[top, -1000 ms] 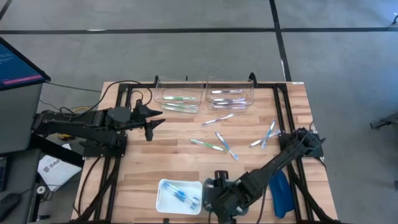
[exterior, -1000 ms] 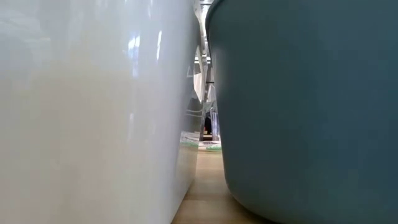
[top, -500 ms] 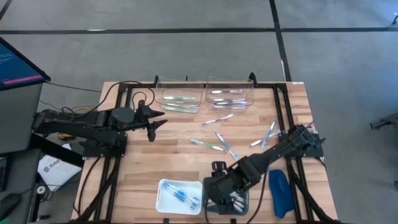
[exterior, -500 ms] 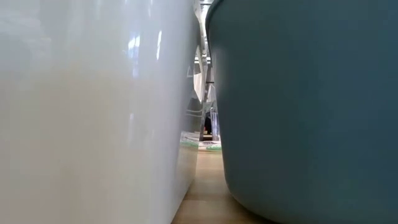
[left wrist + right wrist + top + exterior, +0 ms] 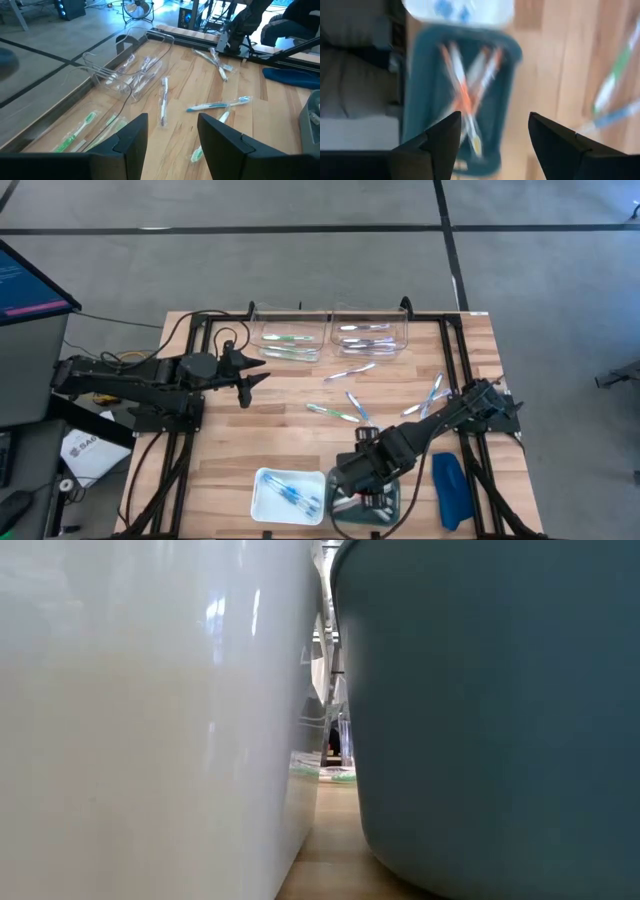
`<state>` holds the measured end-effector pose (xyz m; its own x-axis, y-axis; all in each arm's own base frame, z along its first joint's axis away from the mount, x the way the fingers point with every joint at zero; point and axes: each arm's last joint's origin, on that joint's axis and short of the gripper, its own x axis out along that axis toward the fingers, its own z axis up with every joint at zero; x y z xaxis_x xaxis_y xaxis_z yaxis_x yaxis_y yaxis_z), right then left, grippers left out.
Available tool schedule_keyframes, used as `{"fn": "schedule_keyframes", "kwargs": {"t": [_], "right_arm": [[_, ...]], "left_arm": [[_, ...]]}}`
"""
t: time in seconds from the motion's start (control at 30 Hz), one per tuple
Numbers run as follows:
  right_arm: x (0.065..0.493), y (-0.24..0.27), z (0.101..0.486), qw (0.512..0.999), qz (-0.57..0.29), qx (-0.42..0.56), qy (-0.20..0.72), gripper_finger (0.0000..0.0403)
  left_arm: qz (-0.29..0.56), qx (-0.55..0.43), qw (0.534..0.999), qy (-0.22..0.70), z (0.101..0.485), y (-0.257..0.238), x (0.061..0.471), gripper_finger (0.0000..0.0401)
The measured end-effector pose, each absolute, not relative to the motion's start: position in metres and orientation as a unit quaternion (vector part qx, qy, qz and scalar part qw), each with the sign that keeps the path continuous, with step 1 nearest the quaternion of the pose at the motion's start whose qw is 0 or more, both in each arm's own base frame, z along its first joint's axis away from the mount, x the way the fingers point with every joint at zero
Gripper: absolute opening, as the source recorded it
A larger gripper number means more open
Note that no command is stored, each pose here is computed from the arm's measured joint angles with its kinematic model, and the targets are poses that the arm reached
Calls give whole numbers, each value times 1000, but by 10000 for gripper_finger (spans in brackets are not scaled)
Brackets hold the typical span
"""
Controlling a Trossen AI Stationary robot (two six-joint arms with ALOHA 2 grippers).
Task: Pick & Place Toothbrushes
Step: Put the purple toothbrush into the right transparent bin
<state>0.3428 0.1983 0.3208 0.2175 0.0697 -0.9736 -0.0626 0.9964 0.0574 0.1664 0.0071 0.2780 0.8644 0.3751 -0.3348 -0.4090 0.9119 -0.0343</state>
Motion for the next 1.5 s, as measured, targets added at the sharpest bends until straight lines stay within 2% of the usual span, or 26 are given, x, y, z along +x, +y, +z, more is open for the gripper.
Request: {"fn": "schedule_keyframes", "kwargs": {"t": [0.13,0.27,0.73,0.93,1.13,1.3,1.5], "right_arm": [[335,194,311,748,13,-20,663,224],[327,192,307,738,-33,-59,672,224],[320,189,273,709,-60,-74,699,224],[294,178,267,738,-60,-40,671,224],[247,157,267,774,-76,38,627,224],[207,130,260,778,-135,106,604,224],[181,109,243,794,-176,108,572,224]], "left_arm": [[203,-52,964,162,278,7,166,168],[203,-52,964,163,278,7,166,168],[203,-52,964,163,278,7,166,168],[203,-52,964,163,278,7,166,168],[203,-52,964,163,278,7,166,168],[203,-52,964,161,278,7,166,168],[203,-53,965,159,279,7,167,168]]}}
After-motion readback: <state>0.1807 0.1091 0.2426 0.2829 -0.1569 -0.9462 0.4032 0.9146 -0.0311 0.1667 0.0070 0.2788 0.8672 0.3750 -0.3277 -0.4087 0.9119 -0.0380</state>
